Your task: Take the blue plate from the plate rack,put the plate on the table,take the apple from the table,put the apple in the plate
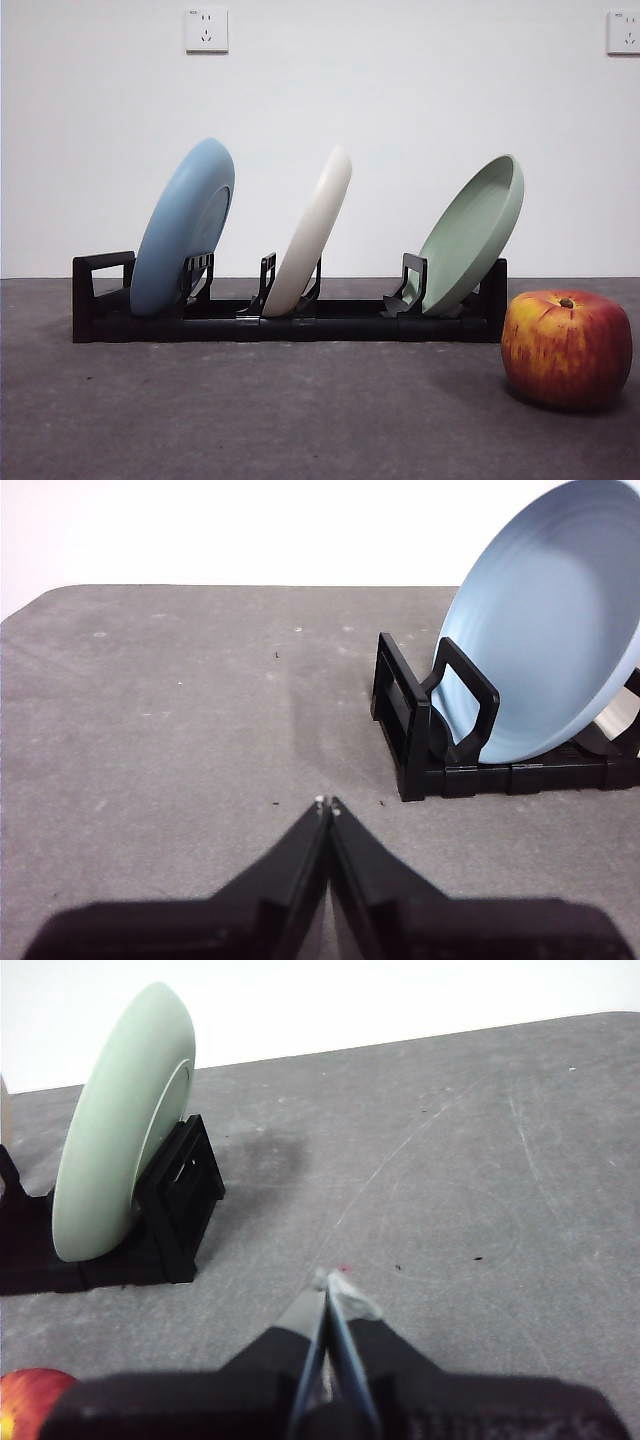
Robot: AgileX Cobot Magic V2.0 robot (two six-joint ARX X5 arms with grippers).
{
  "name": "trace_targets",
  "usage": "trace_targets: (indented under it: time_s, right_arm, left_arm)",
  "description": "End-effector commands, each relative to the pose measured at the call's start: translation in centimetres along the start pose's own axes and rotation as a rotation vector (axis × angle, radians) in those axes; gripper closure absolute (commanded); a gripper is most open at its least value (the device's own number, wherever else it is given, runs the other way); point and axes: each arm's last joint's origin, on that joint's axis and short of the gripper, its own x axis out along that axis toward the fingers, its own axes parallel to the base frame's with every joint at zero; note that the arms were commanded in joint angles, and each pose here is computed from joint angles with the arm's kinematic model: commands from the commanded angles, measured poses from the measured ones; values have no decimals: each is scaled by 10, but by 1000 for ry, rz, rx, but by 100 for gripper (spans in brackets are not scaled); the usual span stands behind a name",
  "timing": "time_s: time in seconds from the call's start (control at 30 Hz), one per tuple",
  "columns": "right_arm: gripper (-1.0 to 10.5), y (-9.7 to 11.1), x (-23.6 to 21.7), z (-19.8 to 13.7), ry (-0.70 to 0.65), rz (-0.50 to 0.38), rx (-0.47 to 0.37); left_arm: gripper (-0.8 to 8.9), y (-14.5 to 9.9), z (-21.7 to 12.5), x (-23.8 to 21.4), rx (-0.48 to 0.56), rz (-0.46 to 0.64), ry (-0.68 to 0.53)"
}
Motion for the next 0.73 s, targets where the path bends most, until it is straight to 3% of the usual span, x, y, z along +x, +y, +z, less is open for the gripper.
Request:
trace_targets:
  time_s: [0.03, 0.27, 0.53, 0.63, 0.73]
  right_arm:
    - [963, 0, 1, -4, 21, -2, 8]
    - [963, 0, 1, -4, 20, 2, 19]
    - [963, 1, 1, -2, 16, 35, 329]
    - [963, 3, -1, 6, -12, 75, 371]
    - [963, 5, -6, 23, -39, 101, 383]
  left_arm:
    - [816, 1, -4, 1, 9, 4, 10]
    - [816, 0, -4, 1, -10, -12, 10]
    - [819, -5, 3, 0, -220, -194, -36]
    - [819, -7, 11, -3, -310, -234, -36]
    - [819, -8, 29, -10, -321, -247, -55]
